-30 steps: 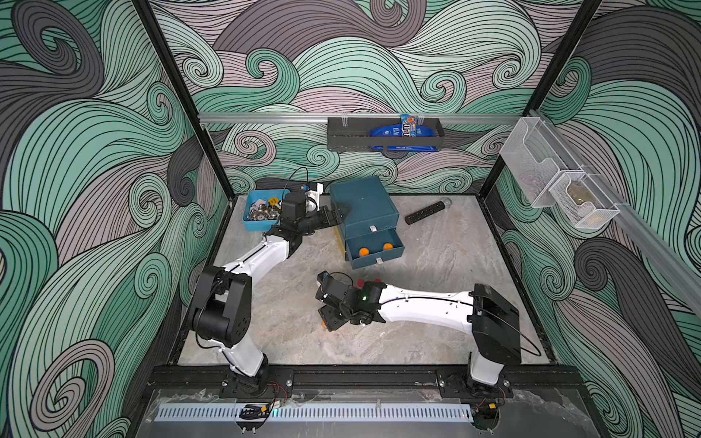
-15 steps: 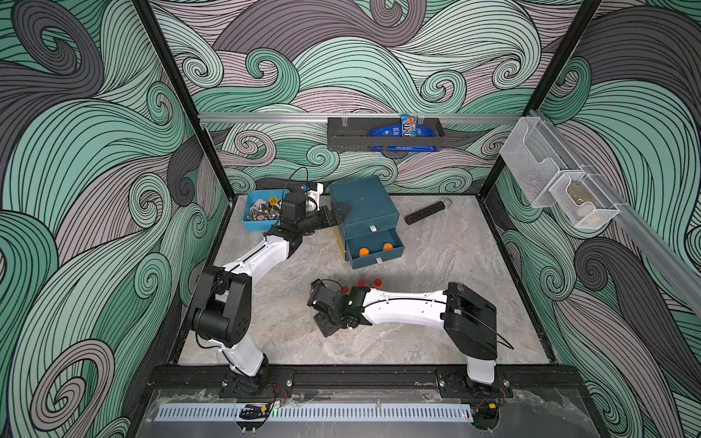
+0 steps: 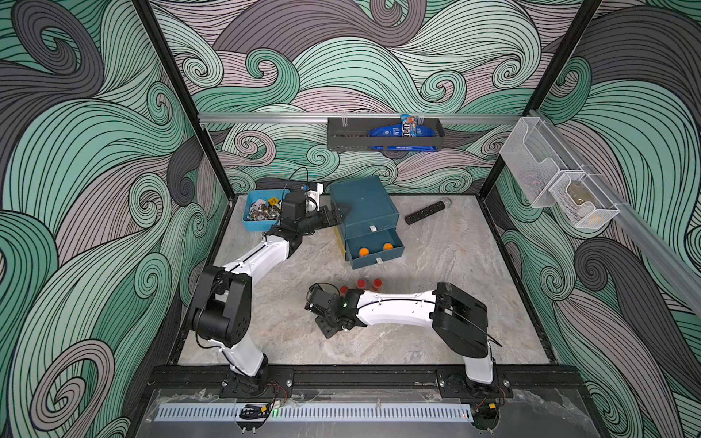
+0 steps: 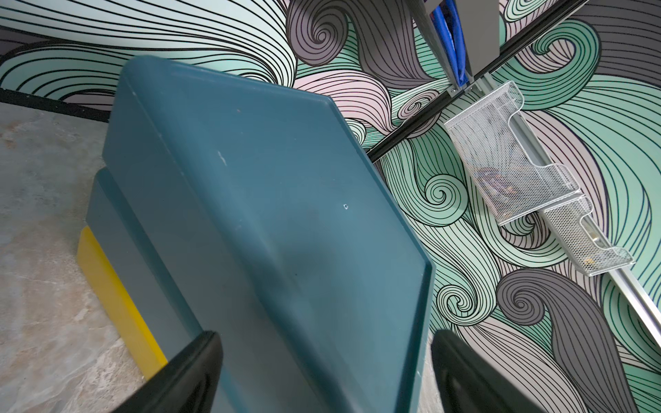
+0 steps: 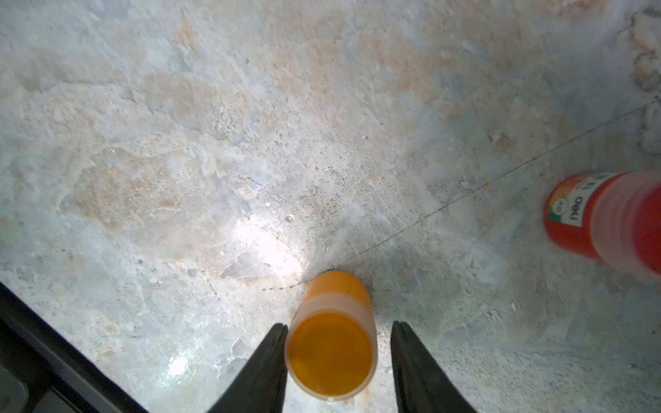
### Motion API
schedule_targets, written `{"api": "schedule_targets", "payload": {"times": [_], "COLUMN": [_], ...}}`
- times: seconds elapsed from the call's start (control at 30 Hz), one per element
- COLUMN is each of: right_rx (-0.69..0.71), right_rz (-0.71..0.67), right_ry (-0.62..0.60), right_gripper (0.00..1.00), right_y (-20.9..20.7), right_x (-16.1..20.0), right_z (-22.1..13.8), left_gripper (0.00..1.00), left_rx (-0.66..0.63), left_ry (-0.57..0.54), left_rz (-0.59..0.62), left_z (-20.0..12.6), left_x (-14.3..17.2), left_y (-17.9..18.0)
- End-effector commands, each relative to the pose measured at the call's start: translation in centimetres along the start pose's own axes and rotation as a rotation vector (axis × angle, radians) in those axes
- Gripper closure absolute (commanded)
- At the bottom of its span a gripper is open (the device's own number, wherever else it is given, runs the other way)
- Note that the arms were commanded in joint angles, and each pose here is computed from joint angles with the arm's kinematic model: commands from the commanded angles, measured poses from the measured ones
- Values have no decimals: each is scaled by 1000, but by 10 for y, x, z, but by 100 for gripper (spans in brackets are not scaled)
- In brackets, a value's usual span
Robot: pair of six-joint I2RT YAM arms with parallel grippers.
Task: Put the paint cans in the drawer according to color
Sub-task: Pick up the paint can at the center of the board.
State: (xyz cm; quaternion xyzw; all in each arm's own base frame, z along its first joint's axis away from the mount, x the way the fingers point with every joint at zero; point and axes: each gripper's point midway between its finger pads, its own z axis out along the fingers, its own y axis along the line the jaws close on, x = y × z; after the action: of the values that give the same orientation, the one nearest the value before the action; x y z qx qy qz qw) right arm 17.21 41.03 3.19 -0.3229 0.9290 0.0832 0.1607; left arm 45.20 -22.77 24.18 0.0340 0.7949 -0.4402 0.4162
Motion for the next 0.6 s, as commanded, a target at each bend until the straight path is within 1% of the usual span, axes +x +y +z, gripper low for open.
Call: {"api": "schedule_targets", "payload": {"times": [0.0,0.07,0.1,0.27,0.43,0.5,0.57], "right_rx": [6,6,4,-2,19,16,38], "right_rz": [-11,-9,-7,5,53,82,106], "right_ry": [-44,-67,-77,-146,-266,-315,-349], "right_gripper": [58,65,67,70,73,75,75], "right_y": [3,2,2,-1,-21,-34,-51], "right_x": [-12,-17,-20,-33,-55,-68,-79], "right_z": [-8,-16,-20,-50,-107,-134,-153], "left_gripper": [6,6,6,6,6,6,6], "left_rx": [24,25,24,24,21,24,22], "left_ry": [-35,-35,-34,-34,-31,-31,-29], "left_rz": [29,30,30,30,23,22,21], "left_z": [-10,-10,-10,-10,-9,-8,-8], "left_x": [-11,-11,-11,-11,-10,-10,-9], "left_y": [-12,-12,-12,-12,-10,-10,-9]}}
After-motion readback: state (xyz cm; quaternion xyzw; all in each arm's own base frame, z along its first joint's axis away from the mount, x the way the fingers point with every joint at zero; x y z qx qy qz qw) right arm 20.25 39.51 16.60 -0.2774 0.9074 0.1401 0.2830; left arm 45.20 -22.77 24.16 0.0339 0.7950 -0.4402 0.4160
